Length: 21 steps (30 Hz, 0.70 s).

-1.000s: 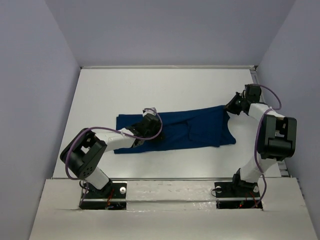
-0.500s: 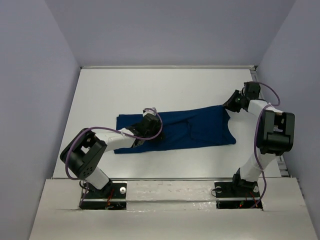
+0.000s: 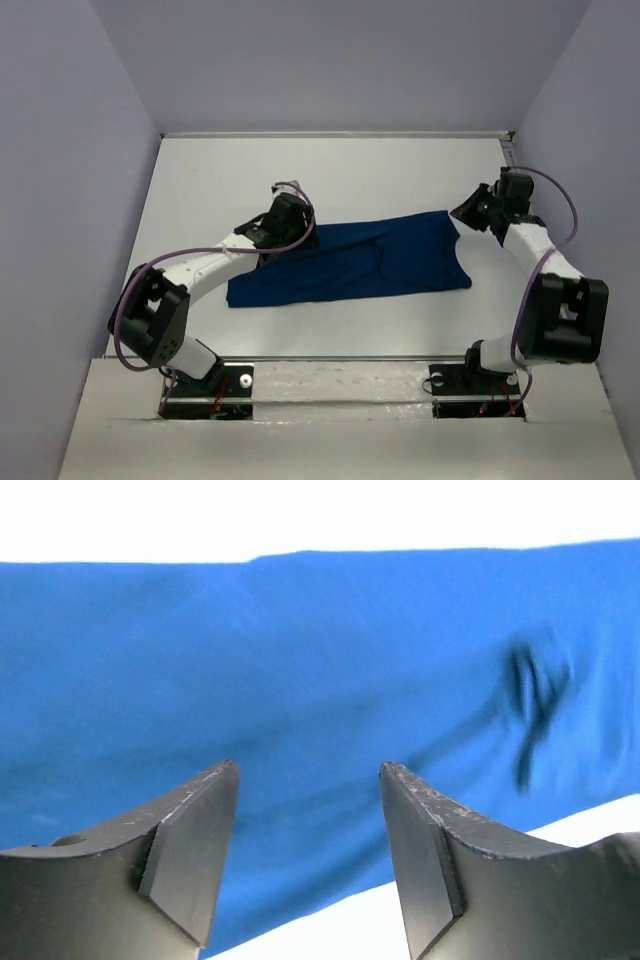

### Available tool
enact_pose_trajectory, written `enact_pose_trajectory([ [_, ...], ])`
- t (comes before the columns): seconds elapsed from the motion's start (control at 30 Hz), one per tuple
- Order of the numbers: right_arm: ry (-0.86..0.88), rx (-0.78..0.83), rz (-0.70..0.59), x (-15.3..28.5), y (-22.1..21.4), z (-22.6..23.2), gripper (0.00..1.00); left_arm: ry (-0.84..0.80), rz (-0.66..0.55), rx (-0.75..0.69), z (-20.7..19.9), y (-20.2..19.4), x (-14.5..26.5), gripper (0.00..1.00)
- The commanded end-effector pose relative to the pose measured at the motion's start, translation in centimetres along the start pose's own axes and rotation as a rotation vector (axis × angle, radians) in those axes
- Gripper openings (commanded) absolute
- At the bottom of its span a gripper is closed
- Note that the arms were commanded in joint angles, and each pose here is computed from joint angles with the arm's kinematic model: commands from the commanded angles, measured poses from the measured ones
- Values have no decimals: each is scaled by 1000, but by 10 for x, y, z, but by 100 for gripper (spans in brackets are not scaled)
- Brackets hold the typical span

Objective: Fold and stack the t-shirts
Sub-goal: Rotate the tshirt 90 degrees

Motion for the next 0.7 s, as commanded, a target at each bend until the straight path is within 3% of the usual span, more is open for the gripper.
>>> enact_pose_trajectory([
  [0.0,75,-33,86,16,-51,17,2,81,-38,58,39,32,-6,59],
  [0.17,105,-77,190,21,-94,24,1,154,-23,118,77,37,-25,59],
  [0.37,-38,-210,291,19,-144,-5,0,232,1,201,122,37,-42,59],
  [0.67,-170,-295,305,21,-170,-25,0,357,-41,340,187,47,-36,58],
])
Point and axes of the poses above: each gripper's point midway between its finger pads, its own x axis back along the fingers, its own z axis along the line the jaws close on, y = z × x, the point moved 8 cm from there along x, back along the fingers, and after that the axes turned 7 degrees about x, right-handed, at the moved point
